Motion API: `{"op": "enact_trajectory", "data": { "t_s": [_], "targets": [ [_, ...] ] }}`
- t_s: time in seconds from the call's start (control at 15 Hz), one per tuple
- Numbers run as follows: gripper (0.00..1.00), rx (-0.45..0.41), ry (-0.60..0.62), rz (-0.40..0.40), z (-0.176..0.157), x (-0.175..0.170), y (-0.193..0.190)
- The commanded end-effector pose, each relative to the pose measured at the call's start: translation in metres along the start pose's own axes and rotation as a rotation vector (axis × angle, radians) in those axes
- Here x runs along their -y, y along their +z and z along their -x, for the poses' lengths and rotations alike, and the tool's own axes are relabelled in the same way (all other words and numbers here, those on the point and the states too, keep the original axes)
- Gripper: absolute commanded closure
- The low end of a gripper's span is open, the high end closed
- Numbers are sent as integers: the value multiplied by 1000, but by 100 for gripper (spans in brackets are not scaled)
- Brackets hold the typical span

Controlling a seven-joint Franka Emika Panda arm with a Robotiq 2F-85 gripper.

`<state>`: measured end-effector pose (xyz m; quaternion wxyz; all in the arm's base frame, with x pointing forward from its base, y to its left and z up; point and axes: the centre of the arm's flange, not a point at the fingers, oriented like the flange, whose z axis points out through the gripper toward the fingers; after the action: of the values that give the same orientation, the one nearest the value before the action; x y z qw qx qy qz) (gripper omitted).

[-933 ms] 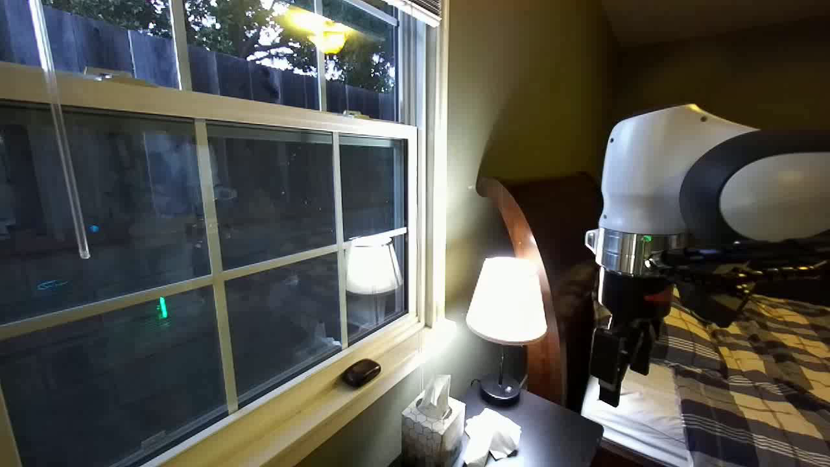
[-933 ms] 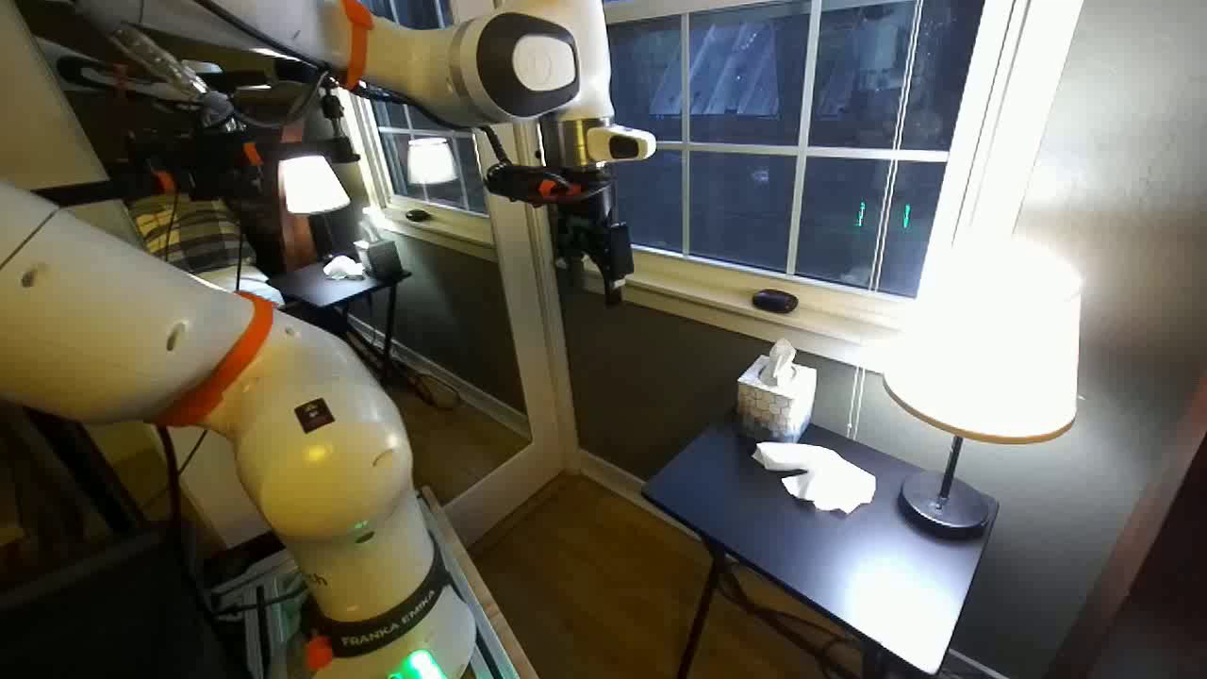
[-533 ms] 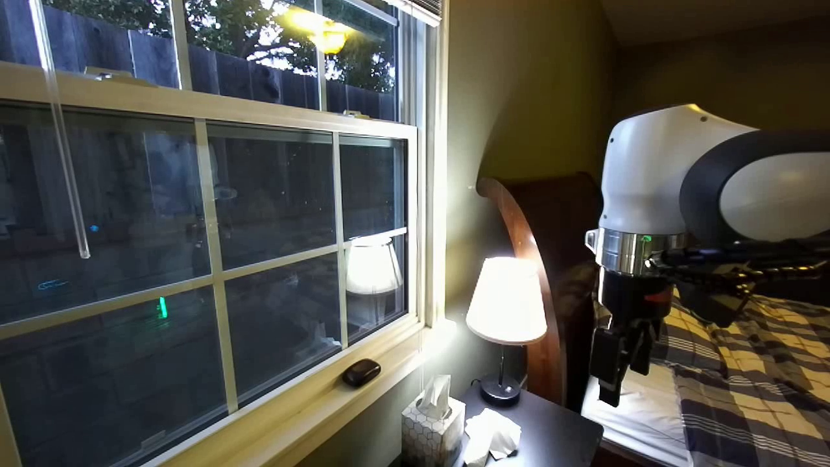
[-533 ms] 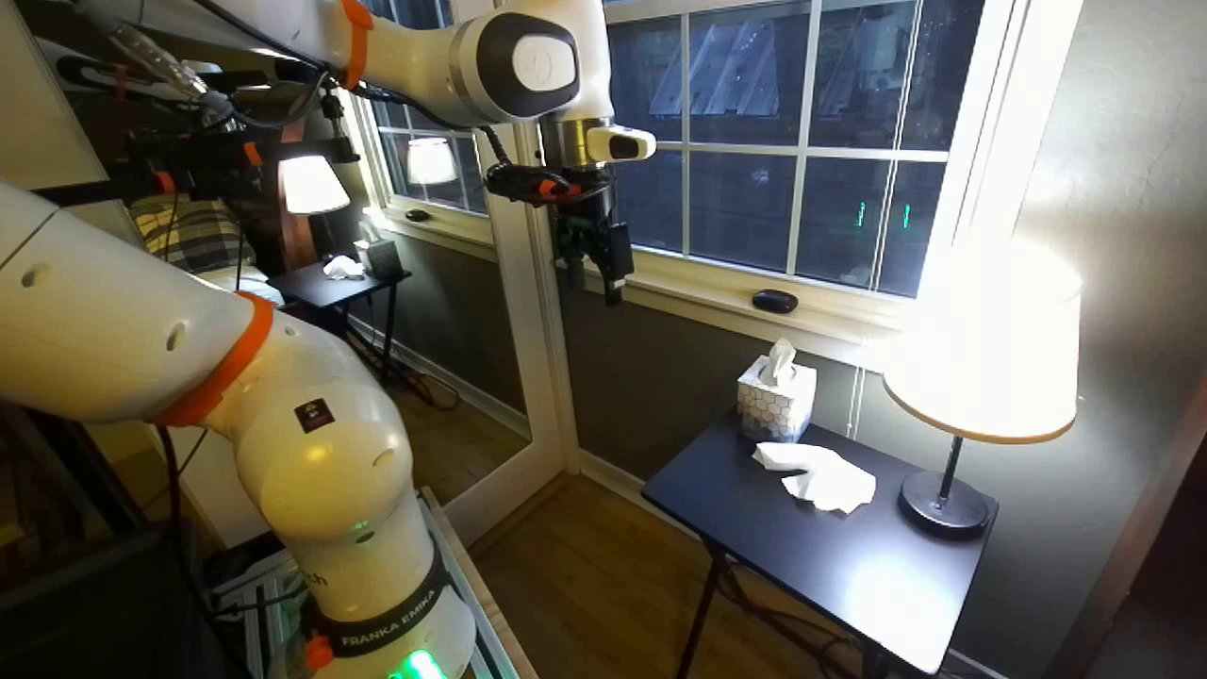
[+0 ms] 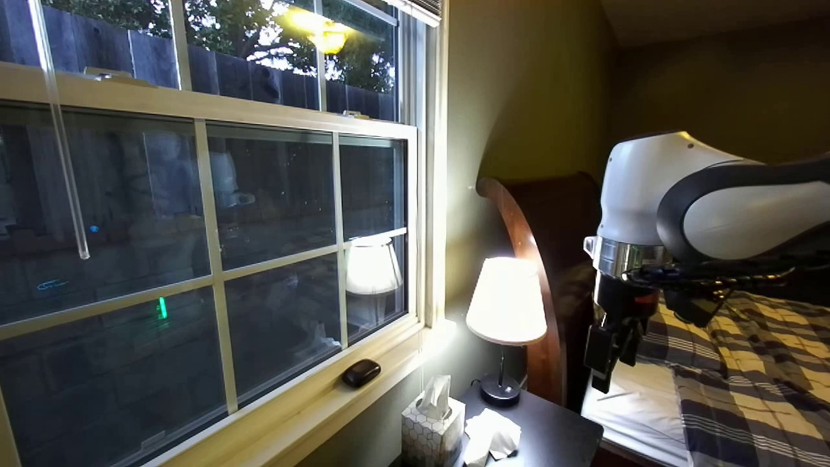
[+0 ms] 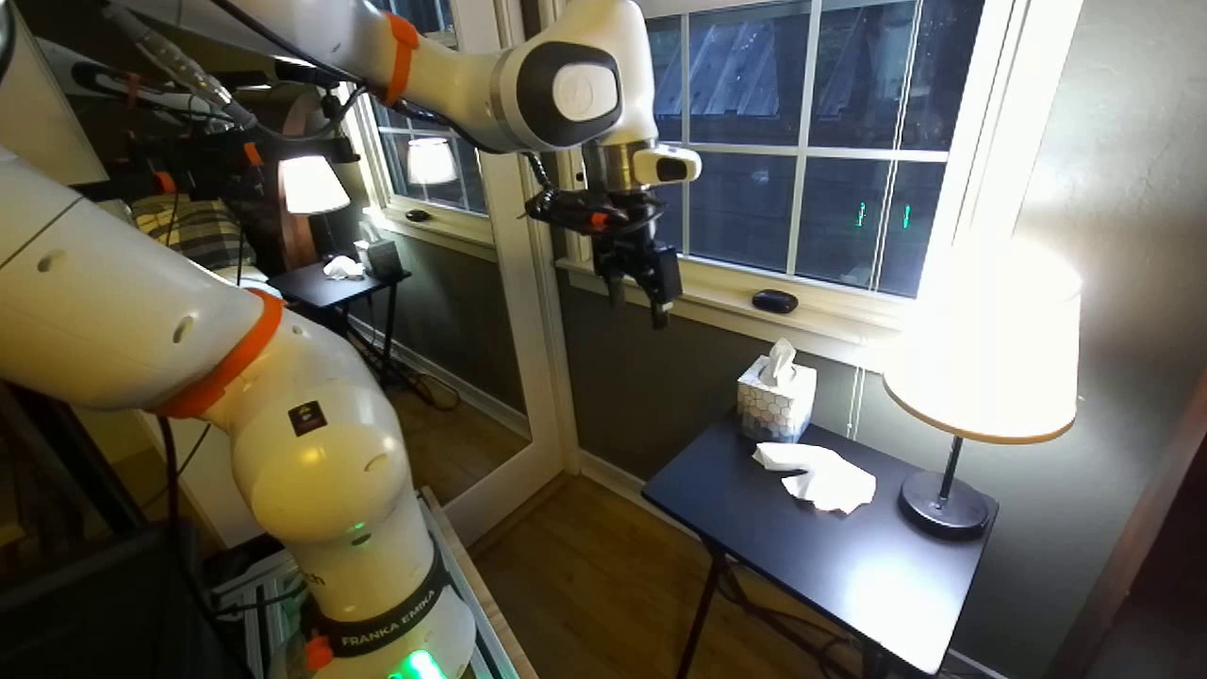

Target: Use the tissue to wipe the lamp

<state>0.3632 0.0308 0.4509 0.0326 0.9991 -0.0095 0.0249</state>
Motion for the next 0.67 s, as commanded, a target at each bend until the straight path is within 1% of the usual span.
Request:
{"op": "enact_trajectory", "data": {
  "t_s": [0.0,0.13,0.27,0.4,0.53,0.6],
  "targets": [
    [0,-2,-59,-35,-21,-44,46],
    [0,-44,-69,-52,-32,-66,71],
    [0,-110,-84,-29,-46,-89,99],
    [0,-166,-71,-25,-57,-106,123],
    [0,-195,-72,-10,-68,-118,141],
    [0,-179,-44,-49,-72,-120,143]
  ]
}}
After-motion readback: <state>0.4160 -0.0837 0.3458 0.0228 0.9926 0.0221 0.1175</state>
